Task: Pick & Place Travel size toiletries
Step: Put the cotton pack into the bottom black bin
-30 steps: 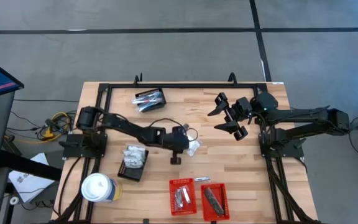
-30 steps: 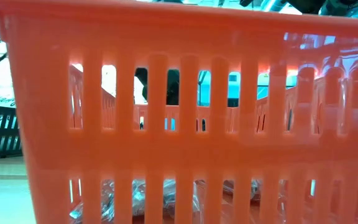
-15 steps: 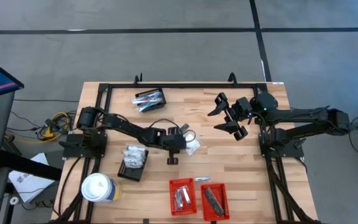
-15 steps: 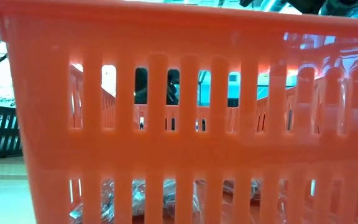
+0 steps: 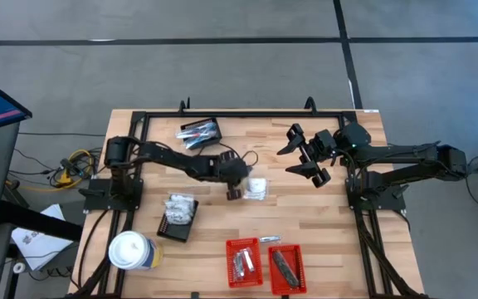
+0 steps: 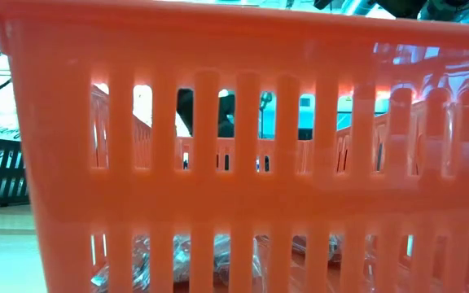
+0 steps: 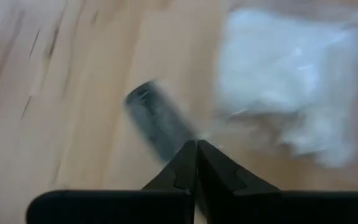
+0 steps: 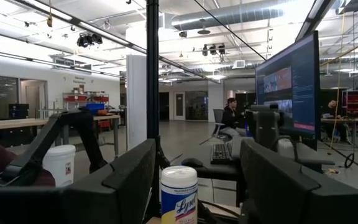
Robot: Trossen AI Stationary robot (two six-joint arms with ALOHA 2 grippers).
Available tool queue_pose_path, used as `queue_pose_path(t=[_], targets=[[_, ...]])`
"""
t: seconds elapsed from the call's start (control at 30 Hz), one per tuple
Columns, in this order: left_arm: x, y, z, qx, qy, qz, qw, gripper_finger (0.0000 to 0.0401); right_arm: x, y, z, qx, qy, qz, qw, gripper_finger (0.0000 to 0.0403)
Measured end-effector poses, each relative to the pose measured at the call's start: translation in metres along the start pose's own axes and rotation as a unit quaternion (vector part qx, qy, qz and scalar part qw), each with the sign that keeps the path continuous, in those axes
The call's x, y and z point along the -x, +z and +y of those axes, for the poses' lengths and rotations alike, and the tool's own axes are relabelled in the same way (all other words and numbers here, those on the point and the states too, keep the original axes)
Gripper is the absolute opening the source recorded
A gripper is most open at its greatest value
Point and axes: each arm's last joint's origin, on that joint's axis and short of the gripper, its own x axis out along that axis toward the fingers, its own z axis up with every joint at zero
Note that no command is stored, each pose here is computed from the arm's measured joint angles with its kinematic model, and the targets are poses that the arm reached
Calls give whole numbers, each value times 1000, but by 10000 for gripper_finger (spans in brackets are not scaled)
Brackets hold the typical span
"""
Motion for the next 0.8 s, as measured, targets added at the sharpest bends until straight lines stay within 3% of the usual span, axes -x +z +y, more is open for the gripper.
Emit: queue_pose_path(t=[0.33,0.47,0.63,0.8], targets=[[24,4,-72,-93,-90,-54,990,7,0,0,0,0,0,0,1000,230],[23,4,-69,-86,-80,-54,992,7,0,0,0,0,0,0,1000,230],[14,0,-65,-62,-113,-37,991,7,0,0,0,0,0,0,1000,230],[-1,-8,-64,-62,-115,-13,991,7,0,0,0,0,0,0,1000,230]])
